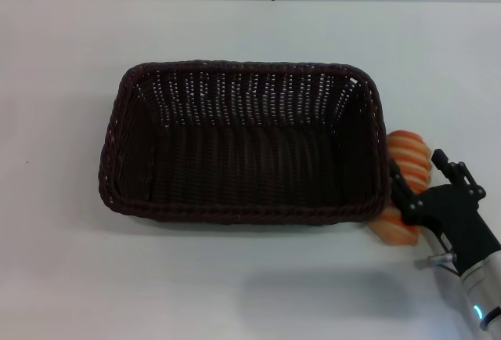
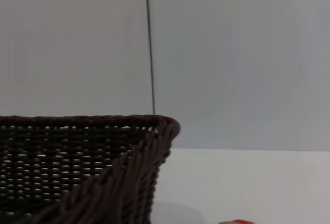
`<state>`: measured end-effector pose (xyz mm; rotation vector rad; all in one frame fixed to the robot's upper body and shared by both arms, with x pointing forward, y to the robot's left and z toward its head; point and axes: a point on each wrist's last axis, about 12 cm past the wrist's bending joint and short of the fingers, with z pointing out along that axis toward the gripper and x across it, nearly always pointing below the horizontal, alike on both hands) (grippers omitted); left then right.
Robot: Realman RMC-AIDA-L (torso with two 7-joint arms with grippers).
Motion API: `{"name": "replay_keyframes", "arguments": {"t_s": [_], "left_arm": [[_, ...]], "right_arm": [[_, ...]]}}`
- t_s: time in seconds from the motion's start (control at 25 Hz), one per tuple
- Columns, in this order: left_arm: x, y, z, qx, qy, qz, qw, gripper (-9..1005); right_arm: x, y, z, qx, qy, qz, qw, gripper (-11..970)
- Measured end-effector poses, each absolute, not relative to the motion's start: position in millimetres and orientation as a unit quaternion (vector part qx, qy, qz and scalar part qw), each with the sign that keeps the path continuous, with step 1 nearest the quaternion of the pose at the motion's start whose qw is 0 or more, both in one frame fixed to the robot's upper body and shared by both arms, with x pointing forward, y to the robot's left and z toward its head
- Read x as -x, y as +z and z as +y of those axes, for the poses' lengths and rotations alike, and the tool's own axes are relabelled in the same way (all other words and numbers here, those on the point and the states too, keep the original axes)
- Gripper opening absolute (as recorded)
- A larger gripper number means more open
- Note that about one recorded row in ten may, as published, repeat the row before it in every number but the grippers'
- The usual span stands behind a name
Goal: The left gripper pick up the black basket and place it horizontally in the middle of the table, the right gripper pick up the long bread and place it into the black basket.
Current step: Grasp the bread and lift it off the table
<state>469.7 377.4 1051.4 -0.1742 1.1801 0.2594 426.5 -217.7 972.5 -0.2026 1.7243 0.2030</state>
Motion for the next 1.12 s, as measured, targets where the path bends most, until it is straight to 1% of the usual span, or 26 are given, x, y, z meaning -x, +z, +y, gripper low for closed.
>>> {"name": "replay_keyframes", "arguments": {"t_s": [0.24, 0.36, 0.48, 0.52, 0.56, 0.6, 0.64, 0.72, 0.84, 0.88, 0.92, 1.0, 1.08, 1.12], "left_arm": [[-469, 1052, 378, 0.082, 0.122, 0.553, 0.820, 668], [-469, 1052, 378, 0.082, 0.122, 0.553, 0.820, 667], [-469, 1052, 378, 0.081, 0.122, 0.553, 0.820, 667], [-469, 1051, 378, 0.081, 0.122, 0.553, 0.820, 667], [-469, 1051, 378, 0.081, 0.122, 0.553, 0.820, 667], [-469, 1051, 378, 0.081, 0.122, 0.553, 0.820, 667], [-468, 1051, 378, 0.081, 0.123, 0.554, 0.820, 668], [-467, 1051, 378, 0.079, 0.123, 0.555, 0.819, 668], [-467, 1050, 378, 0.078, 0.122, 0.555, 0.819, 668], [-467, 1050, 378, 0.078, 0.122, 0.555, 0.819, 668], [-467, 1050, 378, 0.077, 0.122, 0.555, 0.819, 669], [-467, 1050, 377, 0.077, 0.122, 0.555, 0.819, 669], [-467, 1051, 377, 0.077, 0.122, 0.554, 0.820, 669], [-467, 1051, 377, 0.077, 0.120, 0.554, 0.820, 669]], "right_arm": [[-431, 971, -224, 0.076, 0.072, 0.765, 0.636, 757], [-430, 972, -226, 0.073, 0.069, 0.761, 0.641, 607], [-424, 979, -229, 0.055, 0.065, 0.737, 0.670, 566], [-418, 989, -230, 0.044, 0.060, 0.710, 0.701, 552], [-418, 989, -230, 0.044, 0.060, 0.710, 0.701, 542], [-412, 998, -229, 0.038, 0.051, 0.684, 0.727, 531], [-412, 998, -229, 0.038, 0.051, 0.684, 0.727, 521], [-404, 1011, -223, 0.050, 0.029, 0.645, 0.762, 500], [-401, 1019, -217, 0.063, 0.032, 0.622, 0.780, 489], [-401, 1023, -212, 0.070, 0.041, 0.607, 0.790, 486], [-408, 1033, -203, 0.082, 0.065, 0.581, 0.807, 483], [-412, 1037, -199, 0.087, 0.076, 0.569, 0.814, 476], [-423, 1045, -189, 0.103, 0.099, 0.549, 0.823, 468], [-435, 1052, -178, 0.121, 0.120, 0.533, 0.829, 465]]}}
